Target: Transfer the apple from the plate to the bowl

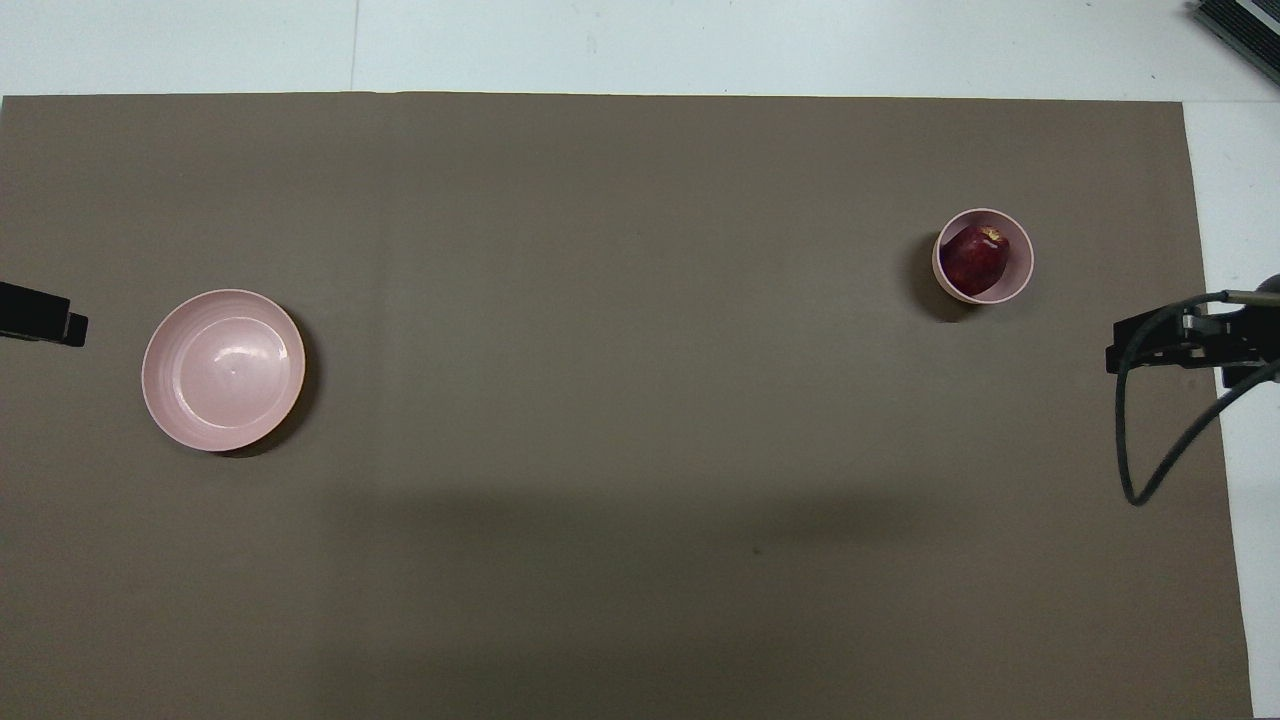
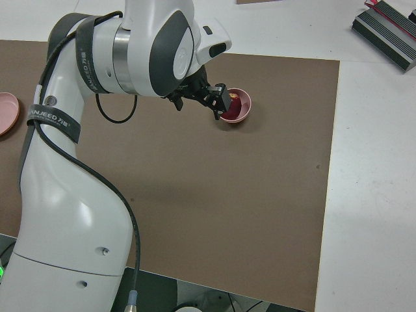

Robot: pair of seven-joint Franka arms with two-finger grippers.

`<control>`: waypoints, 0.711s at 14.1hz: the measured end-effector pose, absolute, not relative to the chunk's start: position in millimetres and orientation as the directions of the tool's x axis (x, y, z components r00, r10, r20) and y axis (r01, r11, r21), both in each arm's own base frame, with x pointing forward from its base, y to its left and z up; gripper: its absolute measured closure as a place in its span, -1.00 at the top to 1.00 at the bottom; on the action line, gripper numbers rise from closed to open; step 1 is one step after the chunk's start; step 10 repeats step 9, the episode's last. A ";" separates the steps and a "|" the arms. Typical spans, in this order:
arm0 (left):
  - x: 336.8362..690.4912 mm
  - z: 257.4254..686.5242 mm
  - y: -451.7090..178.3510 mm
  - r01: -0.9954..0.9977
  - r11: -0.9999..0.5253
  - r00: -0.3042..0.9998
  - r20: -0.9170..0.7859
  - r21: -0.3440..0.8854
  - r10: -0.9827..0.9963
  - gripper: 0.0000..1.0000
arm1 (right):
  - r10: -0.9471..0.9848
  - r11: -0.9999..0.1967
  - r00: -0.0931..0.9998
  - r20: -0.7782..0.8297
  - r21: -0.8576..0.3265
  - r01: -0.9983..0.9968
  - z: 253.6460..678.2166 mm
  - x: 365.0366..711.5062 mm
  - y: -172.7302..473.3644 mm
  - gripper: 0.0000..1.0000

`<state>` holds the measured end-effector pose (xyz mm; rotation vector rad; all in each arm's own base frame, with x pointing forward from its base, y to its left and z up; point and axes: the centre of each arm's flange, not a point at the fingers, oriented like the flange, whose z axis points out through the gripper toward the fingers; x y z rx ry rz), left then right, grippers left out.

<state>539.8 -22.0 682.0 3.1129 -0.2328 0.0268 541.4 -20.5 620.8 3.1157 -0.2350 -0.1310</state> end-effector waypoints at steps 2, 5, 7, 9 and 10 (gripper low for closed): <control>539.7 682.1 -24.1 -0.153 -0.988 0.988 0.019 0.019 -0.152 1.00 | -0.151 -0.988 0.986 -0.076 0.021 -0.150 623.3 550.2 -20.8 1.00; 539.7 682.1 -22.7 -0.150 -0.988 0.989 0.019 0.019 -0.150 1.00 | -0.151 -0.988 0.985 -0.077 0.023 -0.150 621.0 556.2 -20.8 1.00; 539.7 682.1 -21.9 -0.149 -0.989 0.989 0.019 0.019 -0.148 1.00 | -0.152 -0.988 0.986 -0.075 0.022 -0.150 621.6 556.4 -20.8 1.00; 539.7 682.1 -20.4 -0.146 -0.989 0.989 0.018 0.019 -0.145 1.00 | -0.152 -0.988 0.986 -0.073 0.022 -0.151 622.6 556.4 -20.9 1.00; 539.7 682.1 -20.4 -0.146 -0.989 0.989 0.018 0.019 -0.145 1.00 | -0.152 -0.988 0.986 -0.073 0.022 -0.151 622.6 556.4 -20.9 1.00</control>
